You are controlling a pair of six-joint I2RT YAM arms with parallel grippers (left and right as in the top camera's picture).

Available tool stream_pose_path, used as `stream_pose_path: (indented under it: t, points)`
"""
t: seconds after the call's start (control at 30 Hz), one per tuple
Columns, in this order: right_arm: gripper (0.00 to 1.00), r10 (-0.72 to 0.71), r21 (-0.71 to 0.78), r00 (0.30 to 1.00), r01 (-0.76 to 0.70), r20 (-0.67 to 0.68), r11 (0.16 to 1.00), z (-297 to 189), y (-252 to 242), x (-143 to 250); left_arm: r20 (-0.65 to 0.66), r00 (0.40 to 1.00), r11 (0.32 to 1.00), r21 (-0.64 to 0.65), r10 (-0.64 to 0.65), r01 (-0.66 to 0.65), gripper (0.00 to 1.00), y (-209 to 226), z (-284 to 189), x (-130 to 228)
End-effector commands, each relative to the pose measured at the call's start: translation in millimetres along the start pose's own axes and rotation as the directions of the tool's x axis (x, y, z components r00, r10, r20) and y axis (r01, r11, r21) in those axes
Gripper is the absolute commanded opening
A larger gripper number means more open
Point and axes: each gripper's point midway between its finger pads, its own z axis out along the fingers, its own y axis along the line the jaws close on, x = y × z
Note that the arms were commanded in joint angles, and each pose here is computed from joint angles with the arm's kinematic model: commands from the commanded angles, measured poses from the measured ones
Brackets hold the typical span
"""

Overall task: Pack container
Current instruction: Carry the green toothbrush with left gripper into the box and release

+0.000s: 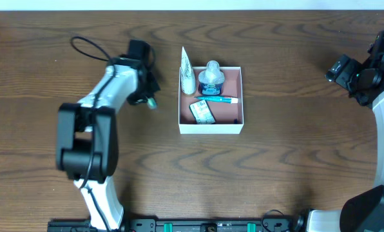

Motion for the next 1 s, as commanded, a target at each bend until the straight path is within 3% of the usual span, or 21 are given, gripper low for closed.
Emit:
stream_pose_path:
  t: [0.0, 0.1, 0.2, 0.3, 0.47, 0.57, 0.63, 0.73, 0.97]
  points:
    - [0.99, 0.008, 0.013, 1.0, -0.008, 0.0, 1.0, 1.7, -2.6, -1.0, 0.175, 0.984, 0.995, 0.089, 0.028, -0.044, 0.06, 0.2, -80.4, -33.1]
    - [0.99, 0.008, 0.013, 1.0, -0.008, 0.0, 1.0, 1.7, -2.7, -1.0, 0.293, 0.949, 0.968, 0.181, 0.117, -0.175, 0.06, -12.6, -142.1, -37.0]
    - [0.99, 0.008, 0.013, 1.0, -0.008, 0.001, 1.0, 1.6, -2.7, -1.2, 0.427, 0.863, 0.88, 0.255, 0.27, -0.401, 0.06, -35.8, -204.2, -22.6]
    - [0.99, 0.008, 0.013, 1.0, -0.008, 0.0, 1.0, 1.7, -2.7, -1.0, 0.558, 0.708, 0.719, 0.261, 0.432, -0.644, 0.06, -61.9, -256.4, 9.7]
    - [0.99, 0.008, 0.013, 1.0, -0.008, 0.0, 1.0, 1.7, -2.7, -1.0, 0.68, 0.471, 0.49, 0.186, 0.562, -0.852, 0.06, -95.1, -304.4, 67.3]
    - [0.99, 0.008, 0.012, 1.0, -0.008, 0.0, 1.0, 1.6, -2.5, -1.1, 0.701, 0.313, 0.317, 0.13, 0.641, -0.939, 0.06, -114.7, -309.7, 105.0]
    - [0.99, 0.008, 0.013, 1.0, -0.008, 0.001, 1.0, 1.6, -2.7, -1.2, 0.69, 0.233, 0.246, 0.082, 0.685, -0.966, 0.06, -121.8, -302.8, 118.7]
    - [0.99, 0.008, 0.013, 1.0, -0.008, 0.001, 1.0, 1.6, -2.7, -1.2, 0.637, 0.135, 0.198, -0.028, 0.759, -0.98, 0.06, -126.6, -282.3, 123.3]
    - [0.99, 0.008, 0.013, 1.0, -0.008, 0.0, 1.0, 1.7, -2.6, -1.0, 0.446, -0.148, -0.102, -0.127, 0.883, -0.987, 0.06, -140.2, -213.1, 149.4]
